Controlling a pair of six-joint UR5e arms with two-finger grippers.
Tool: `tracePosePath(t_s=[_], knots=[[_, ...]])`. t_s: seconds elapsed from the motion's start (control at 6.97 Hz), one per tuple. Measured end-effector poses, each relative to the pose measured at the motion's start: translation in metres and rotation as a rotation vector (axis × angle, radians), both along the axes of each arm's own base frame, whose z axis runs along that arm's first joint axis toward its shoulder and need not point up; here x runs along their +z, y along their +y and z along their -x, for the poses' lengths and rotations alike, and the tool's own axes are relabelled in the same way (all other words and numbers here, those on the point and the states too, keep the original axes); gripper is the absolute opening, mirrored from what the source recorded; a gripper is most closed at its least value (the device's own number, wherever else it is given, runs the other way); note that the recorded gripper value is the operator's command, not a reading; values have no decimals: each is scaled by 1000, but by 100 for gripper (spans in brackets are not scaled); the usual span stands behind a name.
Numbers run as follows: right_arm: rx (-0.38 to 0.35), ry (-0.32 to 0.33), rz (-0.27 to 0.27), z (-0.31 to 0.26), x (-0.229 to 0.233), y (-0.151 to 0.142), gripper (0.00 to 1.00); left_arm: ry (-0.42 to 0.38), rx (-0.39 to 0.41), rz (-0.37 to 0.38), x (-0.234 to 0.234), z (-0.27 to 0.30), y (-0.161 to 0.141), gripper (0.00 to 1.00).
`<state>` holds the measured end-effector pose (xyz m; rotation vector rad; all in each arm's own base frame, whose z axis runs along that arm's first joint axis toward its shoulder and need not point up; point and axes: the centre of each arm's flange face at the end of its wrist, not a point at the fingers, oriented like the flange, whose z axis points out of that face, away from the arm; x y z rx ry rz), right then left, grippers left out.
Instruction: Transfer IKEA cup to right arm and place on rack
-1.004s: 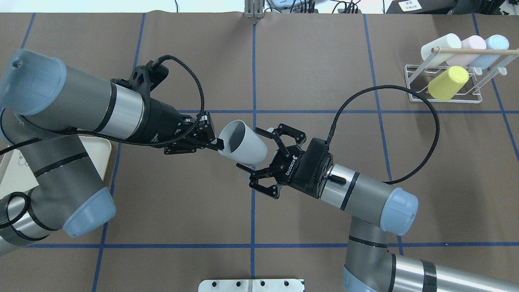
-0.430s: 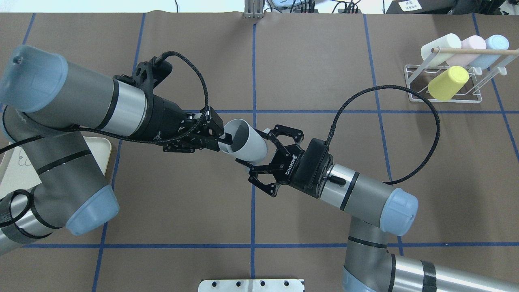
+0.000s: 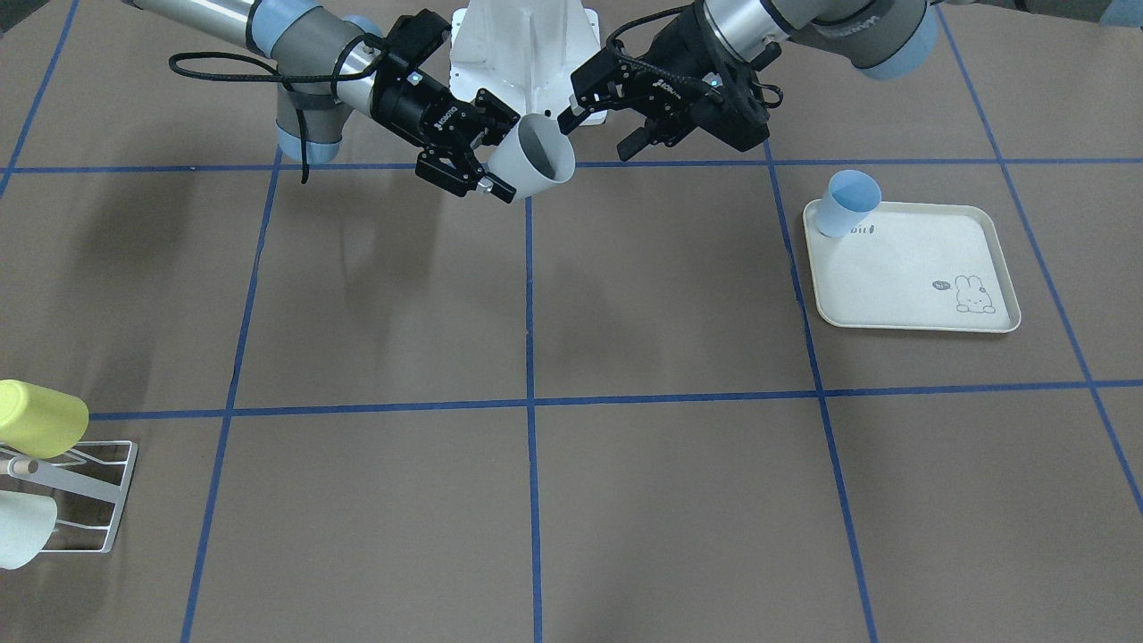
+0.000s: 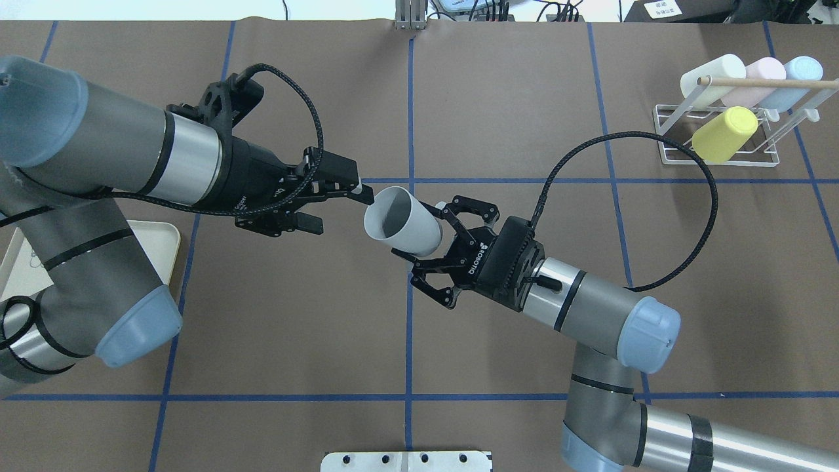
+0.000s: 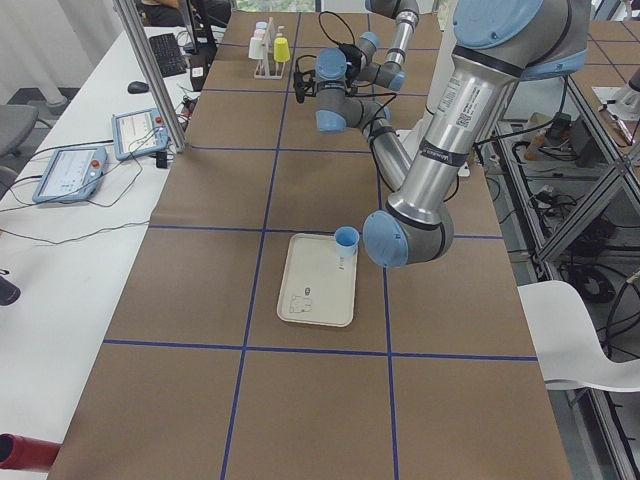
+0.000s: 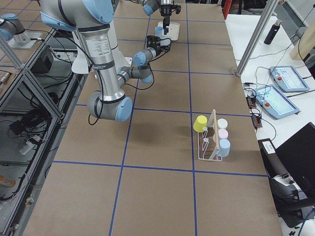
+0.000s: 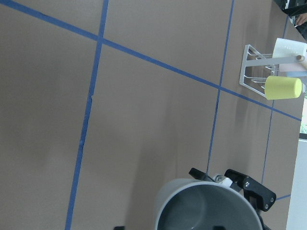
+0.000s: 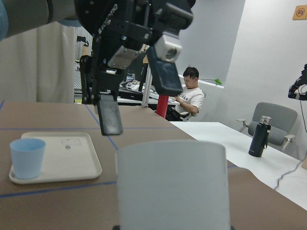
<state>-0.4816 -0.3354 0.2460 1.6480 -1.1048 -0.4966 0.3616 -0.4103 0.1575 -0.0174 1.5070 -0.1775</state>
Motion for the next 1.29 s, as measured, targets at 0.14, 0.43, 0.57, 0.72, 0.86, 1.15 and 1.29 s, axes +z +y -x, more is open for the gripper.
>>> tracePosePath(t_s=[0.14,0.43,0.57,0.72,0.86,1.15,1.29], knots=[[26,113,42,-13,6,-11,38,-47,-19,-32,25,10,-9,100],[85,401,163,-54,0,-30,36,-217,-39,-104,74,30,-31,100],[118,553,234,-78,-8,-42,33,-327,-44,-143,96,40,-43,100],[141,706,303,-104,-13,-54,33,-451,-42,-204,121,56,-52,100],[147,864,348,-131,-14,-66,33,-573,-22,-278,146,84,-60,100],[142,1203,352,-183,7,-96,34,-750,69,-462,203,158,-65,100],[123,1377,341,-212,23,-112,38,-790,95,-515,221,184,-66,100]])
